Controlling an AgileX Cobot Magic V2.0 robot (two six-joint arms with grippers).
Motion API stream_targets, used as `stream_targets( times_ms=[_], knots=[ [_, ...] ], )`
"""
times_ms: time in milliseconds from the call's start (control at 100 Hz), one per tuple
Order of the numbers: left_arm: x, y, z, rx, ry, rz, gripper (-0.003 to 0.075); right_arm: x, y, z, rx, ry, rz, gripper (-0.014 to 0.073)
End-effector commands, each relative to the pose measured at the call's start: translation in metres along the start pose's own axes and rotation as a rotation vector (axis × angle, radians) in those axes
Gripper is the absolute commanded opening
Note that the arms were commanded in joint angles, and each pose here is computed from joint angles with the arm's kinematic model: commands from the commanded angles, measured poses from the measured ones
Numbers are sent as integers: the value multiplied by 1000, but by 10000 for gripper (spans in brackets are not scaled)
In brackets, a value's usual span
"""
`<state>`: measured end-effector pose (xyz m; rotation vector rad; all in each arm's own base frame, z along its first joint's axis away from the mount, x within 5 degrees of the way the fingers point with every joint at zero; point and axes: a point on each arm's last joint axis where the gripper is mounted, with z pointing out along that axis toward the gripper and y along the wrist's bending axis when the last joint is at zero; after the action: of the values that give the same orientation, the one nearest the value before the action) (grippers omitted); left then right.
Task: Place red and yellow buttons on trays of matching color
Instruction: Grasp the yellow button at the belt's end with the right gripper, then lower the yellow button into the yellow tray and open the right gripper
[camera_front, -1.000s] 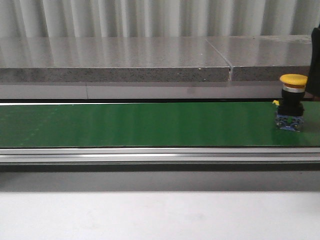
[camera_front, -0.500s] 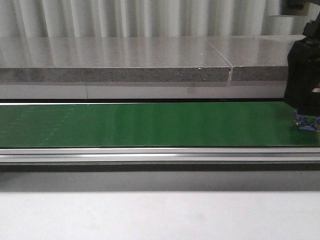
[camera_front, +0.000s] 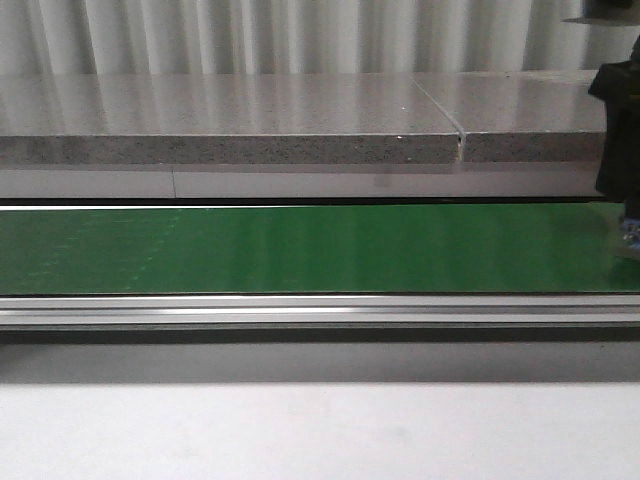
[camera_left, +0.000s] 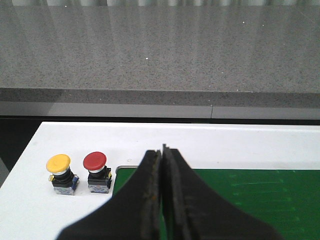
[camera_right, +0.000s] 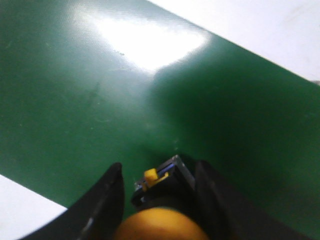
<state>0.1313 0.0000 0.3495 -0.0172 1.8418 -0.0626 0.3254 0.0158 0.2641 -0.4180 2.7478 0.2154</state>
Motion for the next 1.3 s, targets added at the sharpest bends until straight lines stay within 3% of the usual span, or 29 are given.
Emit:
stream_targets(
  times_ms=[0, 180, 420, 580, 750, 1290],
  knots=[
    [-15, 0, -4, -6, -107, -7, -20, 0, -8, -39, 50, -116, 44, 87],
    [-15, 0, -4, -6, -107, -7, -20, 19, -43, -78, 150, -219, 183, 87],
    [-15, 0, -4, -6, -107, -7, -20, 64, -120, -116, 343, -339, 517, 87],
    [-15, 0, -4, -6, -107, -7, -20, 90, -153, -135, 454, -423, 687, 87],
    [-15, 0, -4, -6, -107, -7, -20, 102, -170, -140, 510, -466, 761, 87],
    [-15, 0, -4, -6, -107, -7, -20, 112, -222, -70, 464, -338, 846, 87]
  ],
)
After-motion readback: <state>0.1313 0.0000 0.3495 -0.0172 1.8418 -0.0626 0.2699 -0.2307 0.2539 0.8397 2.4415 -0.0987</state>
